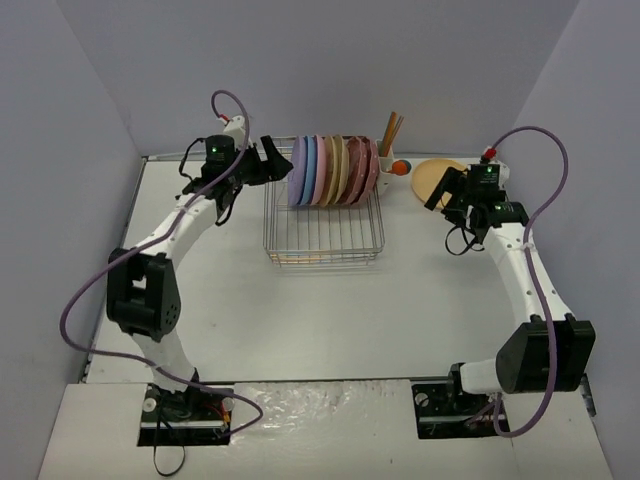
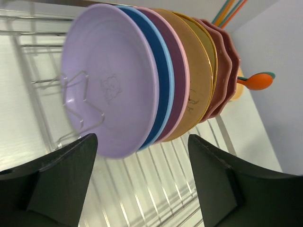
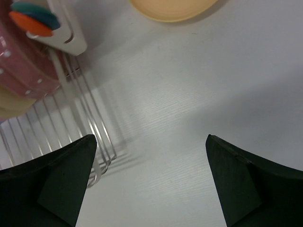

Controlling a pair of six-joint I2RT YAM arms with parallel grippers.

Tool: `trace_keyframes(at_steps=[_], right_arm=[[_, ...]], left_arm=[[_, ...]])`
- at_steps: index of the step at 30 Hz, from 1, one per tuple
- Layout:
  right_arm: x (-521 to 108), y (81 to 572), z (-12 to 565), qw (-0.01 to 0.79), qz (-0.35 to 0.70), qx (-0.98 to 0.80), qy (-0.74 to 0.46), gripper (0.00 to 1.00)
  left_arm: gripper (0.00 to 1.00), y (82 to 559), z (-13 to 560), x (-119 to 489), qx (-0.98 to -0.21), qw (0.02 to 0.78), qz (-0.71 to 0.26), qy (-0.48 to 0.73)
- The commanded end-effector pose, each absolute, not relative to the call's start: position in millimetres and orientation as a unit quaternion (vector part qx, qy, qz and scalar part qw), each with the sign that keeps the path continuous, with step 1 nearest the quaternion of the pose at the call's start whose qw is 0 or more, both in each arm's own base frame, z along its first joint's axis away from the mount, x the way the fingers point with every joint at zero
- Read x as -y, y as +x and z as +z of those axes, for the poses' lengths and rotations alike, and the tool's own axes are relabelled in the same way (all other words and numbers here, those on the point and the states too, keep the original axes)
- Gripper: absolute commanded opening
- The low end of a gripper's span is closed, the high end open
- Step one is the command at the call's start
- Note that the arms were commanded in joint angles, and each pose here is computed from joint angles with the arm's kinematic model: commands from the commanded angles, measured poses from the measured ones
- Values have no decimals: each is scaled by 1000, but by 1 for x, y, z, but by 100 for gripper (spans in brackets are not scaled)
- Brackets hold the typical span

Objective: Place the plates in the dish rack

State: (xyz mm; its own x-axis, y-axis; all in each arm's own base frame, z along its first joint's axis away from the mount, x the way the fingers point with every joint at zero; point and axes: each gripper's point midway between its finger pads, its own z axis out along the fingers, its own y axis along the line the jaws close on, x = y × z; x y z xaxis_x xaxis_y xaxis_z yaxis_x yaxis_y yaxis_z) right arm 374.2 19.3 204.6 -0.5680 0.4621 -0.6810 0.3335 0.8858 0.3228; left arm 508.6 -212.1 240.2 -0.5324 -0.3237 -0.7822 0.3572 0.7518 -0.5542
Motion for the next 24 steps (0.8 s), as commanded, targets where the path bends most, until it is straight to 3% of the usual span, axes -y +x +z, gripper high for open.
trace_keyframes(at_steps=[1, 5, 13, 16, 24], right_arm=[[36, 408, 208, 438, 28, -828, 349, 96], [69, 433, 185, 428, 6, -807, 408, 93], [112, 489, 139, 413, -31, -784, 461, 83], [120, 510, 127, 410, -26, -781, 470, 81], [127, 550, 94, 404, -24, -781, 475, 62]], left_arm=[[80, 469, 334, 164, -768, 591, -245, 44], [97, 429, 308, 126, -805, 572, -148, 55], [97, 347, 276, 59, -837, 543, -4, 71], [97, 322, 264, 47, -842, 535, 13, 65], [97, 275, 235, 27, -857, 512, 37, 48]])
